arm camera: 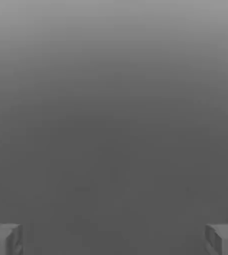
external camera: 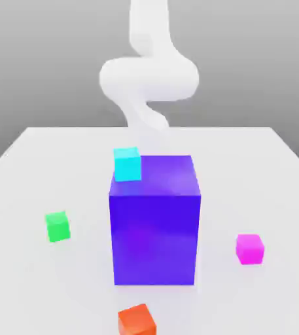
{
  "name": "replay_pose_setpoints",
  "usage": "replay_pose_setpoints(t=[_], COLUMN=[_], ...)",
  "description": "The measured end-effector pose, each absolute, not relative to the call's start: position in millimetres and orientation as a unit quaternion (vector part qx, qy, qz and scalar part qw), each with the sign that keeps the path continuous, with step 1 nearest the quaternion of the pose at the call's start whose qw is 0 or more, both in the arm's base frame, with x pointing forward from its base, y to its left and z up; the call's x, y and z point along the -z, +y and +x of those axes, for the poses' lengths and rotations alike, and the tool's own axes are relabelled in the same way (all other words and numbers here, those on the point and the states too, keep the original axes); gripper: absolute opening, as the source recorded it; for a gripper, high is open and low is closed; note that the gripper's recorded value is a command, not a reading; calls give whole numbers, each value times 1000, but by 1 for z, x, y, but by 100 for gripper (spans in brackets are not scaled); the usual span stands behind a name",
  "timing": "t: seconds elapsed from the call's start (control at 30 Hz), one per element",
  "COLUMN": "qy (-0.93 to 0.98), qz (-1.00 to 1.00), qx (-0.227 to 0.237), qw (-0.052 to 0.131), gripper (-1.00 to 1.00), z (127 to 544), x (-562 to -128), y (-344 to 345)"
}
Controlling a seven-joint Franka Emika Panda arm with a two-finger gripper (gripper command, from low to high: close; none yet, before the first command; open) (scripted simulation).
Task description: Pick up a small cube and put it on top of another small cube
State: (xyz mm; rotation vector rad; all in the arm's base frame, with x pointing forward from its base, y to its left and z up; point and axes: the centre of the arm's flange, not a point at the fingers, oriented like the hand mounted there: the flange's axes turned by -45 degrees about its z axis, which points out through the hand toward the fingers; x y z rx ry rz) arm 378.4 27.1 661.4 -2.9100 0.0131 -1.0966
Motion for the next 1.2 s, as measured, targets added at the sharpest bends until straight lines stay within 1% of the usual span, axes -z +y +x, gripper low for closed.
replay_pose_setpoints(t=[0.13,0.2,0.3,0.37,0.47,0.67,0.73,0.9,0.93,1.13,1.2], qy=[-1,-3,-8,-10,-15,-27,-25,-24,-25,-25,-24], qz=[-959,-968,-980,-986,-993,-1000,-1000,-1000,-1000,-1000,-1000], qx=[281,246,195,161,110,14,3,0,0,0,0], qw=[33,38,40,39,32,5,2,1,1,1,1], gripper=[0,0,0,0,0,0,0,0,-100,-100,-100], z=[417,424,422,413,388,307,299,295,295,295,295], x=[-562,-513,-440,-393,-325,-206,-183,-134,-128,-125,-135], y=[81,107,143,165,193,228,229,229,228,228,229])
